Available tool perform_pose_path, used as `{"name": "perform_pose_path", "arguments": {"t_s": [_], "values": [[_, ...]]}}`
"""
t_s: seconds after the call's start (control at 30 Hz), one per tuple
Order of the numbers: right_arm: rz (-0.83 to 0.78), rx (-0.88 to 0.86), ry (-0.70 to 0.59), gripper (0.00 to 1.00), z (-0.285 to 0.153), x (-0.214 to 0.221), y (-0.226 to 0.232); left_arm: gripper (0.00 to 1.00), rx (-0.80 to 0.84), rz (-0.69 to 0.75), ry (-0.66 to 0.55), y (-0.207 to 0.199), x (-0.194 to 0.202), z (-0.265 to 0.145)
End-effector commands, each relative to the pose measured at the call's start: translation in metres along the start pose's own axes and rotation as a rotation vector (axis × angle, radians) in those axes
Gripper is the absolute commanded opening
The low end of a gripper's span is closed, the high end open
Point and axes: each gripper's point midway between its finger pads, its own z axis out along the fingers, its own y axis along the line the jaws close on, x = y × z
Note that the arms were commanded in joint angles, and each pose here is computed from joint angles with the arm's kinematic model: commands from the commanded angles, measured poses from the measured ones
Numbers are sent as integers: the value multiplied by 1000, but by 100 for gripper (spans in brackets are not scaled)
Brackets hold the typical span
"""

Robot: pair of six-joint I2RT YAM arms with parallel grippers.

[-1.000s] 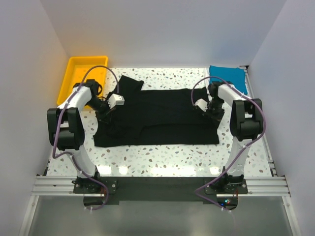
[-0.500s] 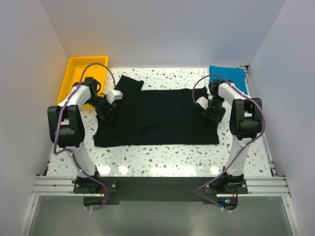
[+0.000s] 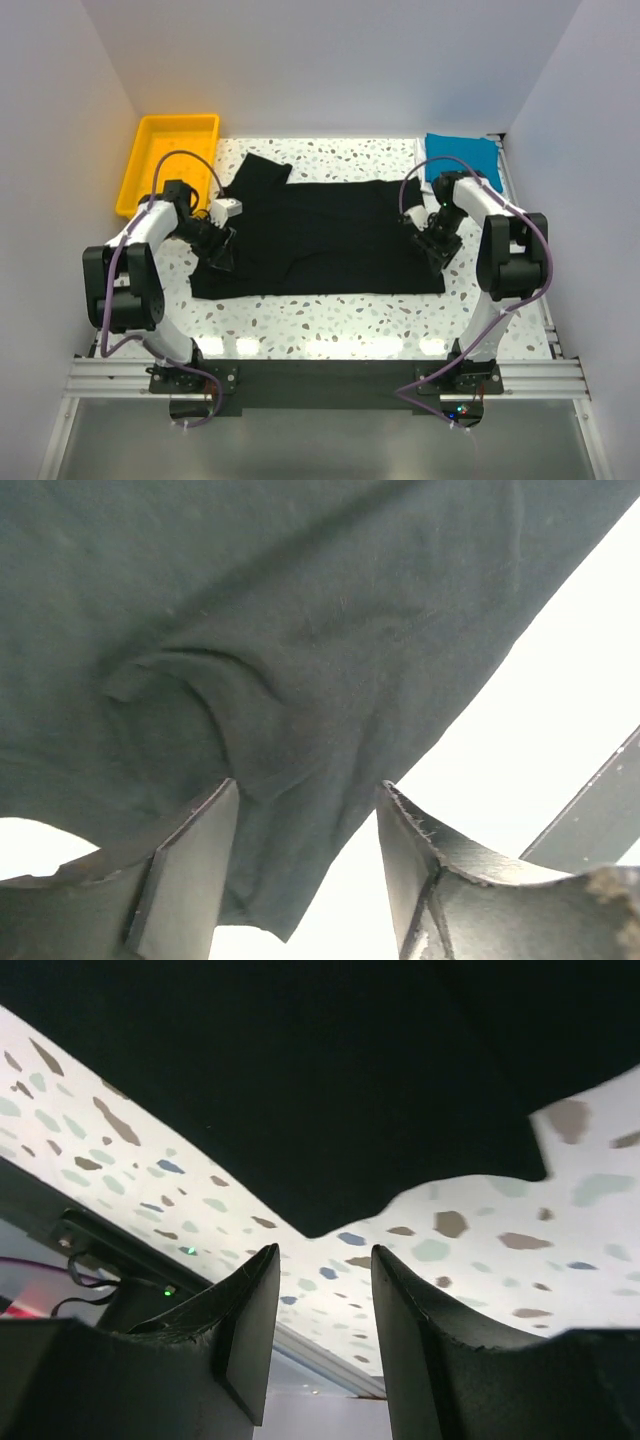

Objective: Fold and stack the t-shirts
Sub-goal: Fold the tshirt

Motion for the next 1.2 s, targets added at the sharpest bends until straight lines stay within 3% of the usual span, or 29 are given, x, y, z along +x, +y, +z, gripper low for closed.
{"name": "perform_pose_path", "arguments": {"t_s": [0.0,0.27,0.5,0.6,0.83,1.17], "values": [[45,-46,-30,45,7,2,16,63,-8,-52,-32,5,-4,11],[48,-58,-10,44,22,10,19,65,-41,-94,23,11,5,32],[41,-90,-84,42,4,-13,24,52,-70,-142,52,17,7,37],[37,-101,-113,39,-2,-23,27,34,-33,-132,27,10,0,35],[41,-107,-80,34,14,-18,26,4,72,-111,-72,2,-48,25],[42,-86,-64,34,14,-13,24,13,127,-195,-216,37,-119,40]]}}
